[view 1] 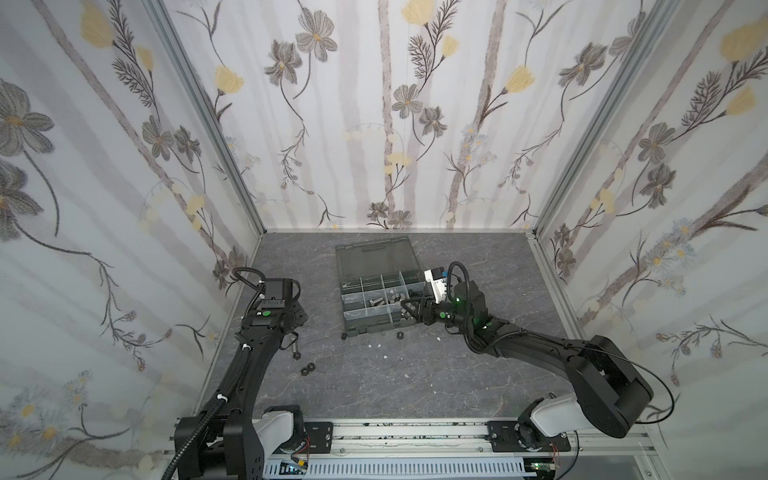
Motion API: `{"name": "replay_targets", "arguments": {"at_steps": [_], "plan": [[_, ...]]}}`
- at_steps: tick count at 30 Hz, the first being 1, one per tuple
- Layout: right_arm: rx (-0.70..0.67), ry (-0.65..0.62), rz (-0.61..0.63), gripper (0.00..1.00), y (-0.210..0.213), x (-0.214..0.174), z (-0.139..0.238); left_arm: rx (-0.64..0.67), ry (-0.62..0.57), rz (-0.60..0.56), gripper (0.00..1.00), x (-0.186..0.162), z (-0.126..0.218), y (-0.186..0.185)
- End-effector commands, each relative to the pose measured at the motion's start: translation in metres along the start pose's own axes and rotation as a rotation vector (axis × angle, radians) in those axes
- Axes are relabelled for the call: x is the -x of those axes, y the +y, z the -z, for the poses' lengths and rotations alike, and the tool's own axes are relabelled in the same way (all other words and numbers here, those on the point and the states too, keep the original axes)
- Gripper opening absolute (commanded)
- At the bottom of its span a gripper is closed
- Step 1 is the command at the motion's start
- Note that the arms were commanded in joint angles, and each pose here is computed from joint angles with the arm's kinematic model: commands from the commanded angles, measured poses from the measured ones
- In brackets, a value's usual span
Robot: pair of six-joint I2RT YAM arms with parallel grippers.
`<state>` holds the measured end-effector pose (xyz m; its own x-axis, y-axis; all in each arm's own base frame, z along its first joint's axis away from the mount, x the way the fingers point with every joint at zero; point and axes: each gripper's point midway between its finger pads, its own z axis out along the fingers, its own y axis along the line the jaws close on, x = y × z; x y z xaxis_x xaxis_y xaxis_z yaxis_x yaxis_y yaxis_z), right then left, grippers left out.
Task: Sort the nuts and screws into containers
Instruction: 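Lower the bolt into a compartment, open right gripper while left reaches toward a bolt, then close the left gripper on the silver bolt lying near the box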
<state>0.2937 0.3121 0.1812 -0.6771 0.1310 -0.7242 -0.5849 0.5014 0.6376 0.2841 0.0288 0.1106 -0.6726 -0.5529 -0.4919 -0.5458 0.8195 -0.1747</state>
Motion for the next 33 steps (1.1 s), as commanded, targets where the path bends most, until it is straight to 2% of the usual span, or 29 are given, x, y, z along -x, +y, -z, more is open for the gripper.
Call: {"name": "replay_targets", "arguments": {"at_steps": [1, 7, 13, 23, 33], "plan": [[0.047, -0.078, 0.004, 0.51, 0.010, 0.017, 0.008, 0.030, -0.010, 0.070, 0.46, -0.003, -0.011, 0.007], [0.077, -0.077, -0.044, 0.51, 0.004, 0.015, 0.008, 0.073, -0.052, 0.232, 0.47, -0.021, -0.026, 0.028], [0.103, -0.066, -0.079, 0.51, 0.001, 0.010, 0.006, 0.116, -0.095, 0.280, 0.49, -0.031, -0.036, 0.045], [0.096, -0.066, -0.090, 0.51, -0.004, 0.009, 0.006, 0.110, -0.063, 0.259, 0.50, -0.043, -0.056, 0.045], [0.090, -0.053, -0.098, 0.51, -0.009, 0.005, 0.003, 0.065, -0.040, 0.246, 0.56, -0.049, -0.067, 0.037]]}}
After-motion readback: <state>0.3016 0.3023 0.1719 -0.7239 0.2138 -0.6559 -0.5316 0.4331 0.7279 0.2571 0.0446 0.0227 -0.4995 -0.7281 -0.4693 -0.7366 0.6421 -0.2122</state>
